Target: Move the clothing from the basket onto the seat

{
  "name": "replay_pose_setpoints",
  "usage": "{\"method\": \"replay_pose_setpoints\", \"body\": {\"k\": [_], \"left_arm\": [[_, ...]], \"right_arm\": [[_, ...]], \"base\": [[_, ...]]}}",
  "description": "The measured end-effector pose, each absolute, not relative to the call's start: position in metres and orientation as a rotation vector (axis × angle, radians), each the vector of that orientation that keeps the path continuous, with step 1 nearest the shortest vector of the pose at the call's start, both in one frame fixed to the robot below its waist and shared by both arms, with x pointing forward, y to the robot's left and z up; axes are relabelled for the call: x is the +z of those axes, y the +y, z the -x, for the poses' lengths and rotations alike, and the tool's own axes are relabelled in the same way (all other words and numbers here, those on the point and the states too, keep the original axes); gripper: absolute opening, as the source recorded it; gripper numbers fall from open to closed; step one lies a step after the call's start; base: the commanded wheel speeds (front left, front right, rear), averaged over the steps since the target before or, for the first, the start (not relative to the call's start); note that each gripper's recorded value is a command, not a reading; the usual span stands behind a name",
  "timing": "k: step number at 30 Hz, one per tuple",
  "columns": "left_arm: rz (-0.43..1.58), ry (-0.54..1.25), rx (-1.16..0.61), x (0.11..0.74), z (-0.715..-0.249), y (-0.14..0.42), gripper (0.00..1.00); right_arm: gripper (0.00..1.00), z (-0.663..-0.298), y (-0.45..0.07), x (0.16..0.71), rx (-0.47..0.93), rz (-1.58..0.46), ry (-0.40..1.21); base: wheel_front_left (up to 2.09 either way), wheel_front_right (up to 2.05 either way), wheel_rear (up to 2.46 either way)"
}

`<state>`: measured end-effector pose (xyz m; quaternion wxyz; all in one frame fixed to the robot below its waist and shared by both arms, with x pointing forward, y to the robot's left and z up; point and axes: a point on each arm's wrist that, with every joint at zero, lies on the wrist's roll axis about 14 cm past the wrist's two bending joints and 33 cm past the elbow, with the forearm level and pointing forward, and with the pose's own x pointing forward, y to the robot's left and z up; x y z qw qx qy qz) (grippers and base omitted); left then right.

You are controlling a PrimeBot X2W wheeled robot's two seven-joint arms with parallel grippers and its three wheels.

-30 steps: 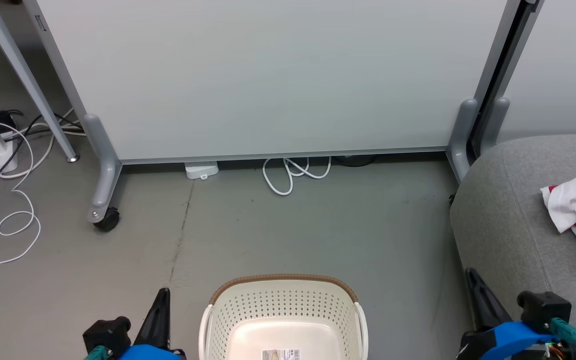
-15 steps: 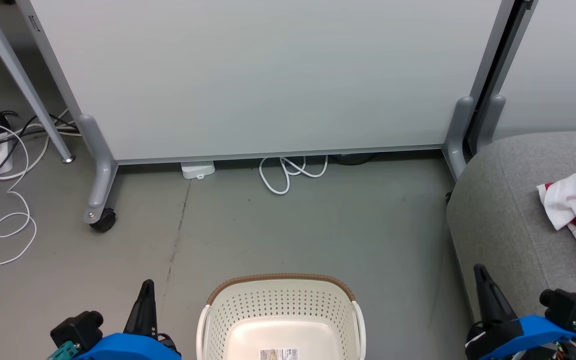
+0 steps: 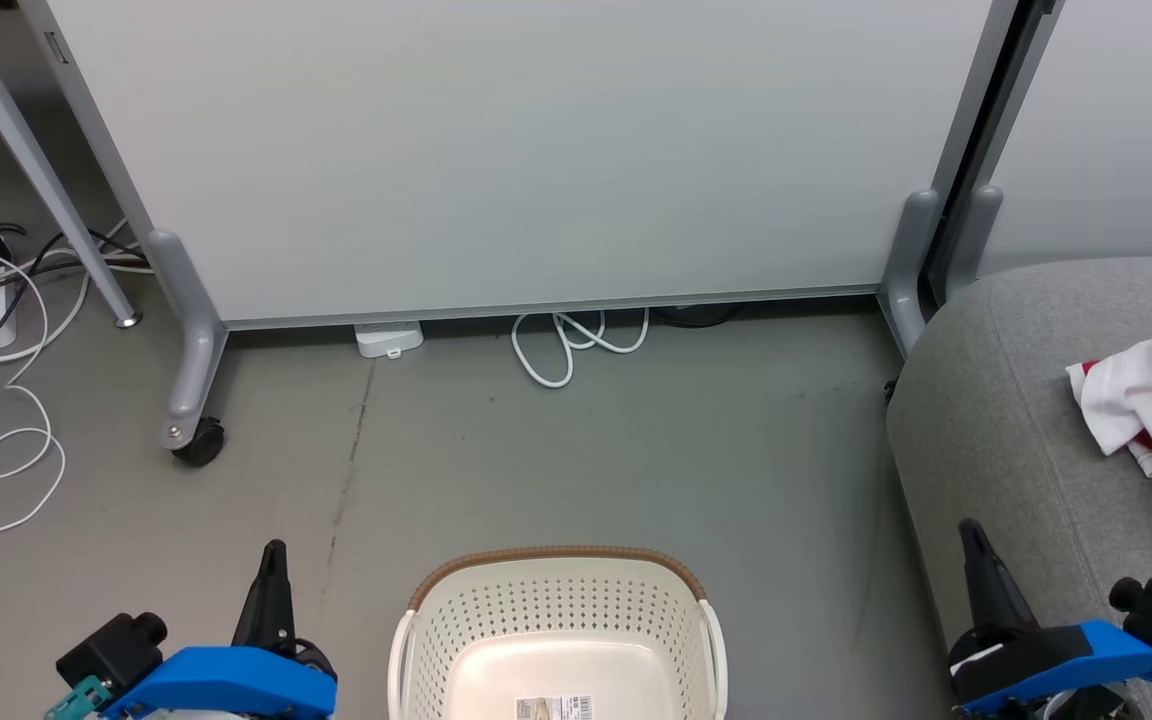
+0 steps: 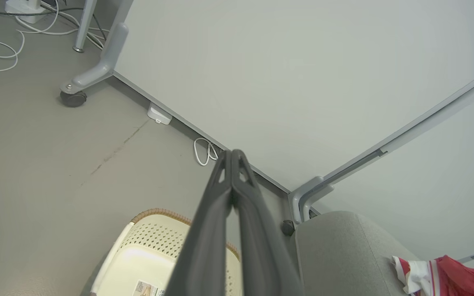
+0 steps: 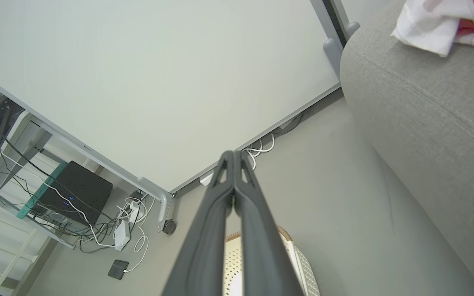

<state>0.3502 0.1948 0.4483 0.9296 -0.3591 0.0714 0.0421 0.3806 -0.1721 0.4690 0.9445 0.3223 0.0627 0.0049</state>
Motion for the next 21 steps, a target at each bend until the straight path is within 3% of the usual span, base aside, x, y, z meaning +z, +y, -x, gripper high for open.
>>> {"method": "replay_pose_setpoints", "body": {"k": [21], "left_arm": [[0.988,0.110,0.104,0.464,-0.362,0.199,0.00]], "right_arm": [[0.00,-0.385,-0.180,0.479,-0.020,-0.935,0.104]], "base": [[0.00,0.00,0.00]]}}
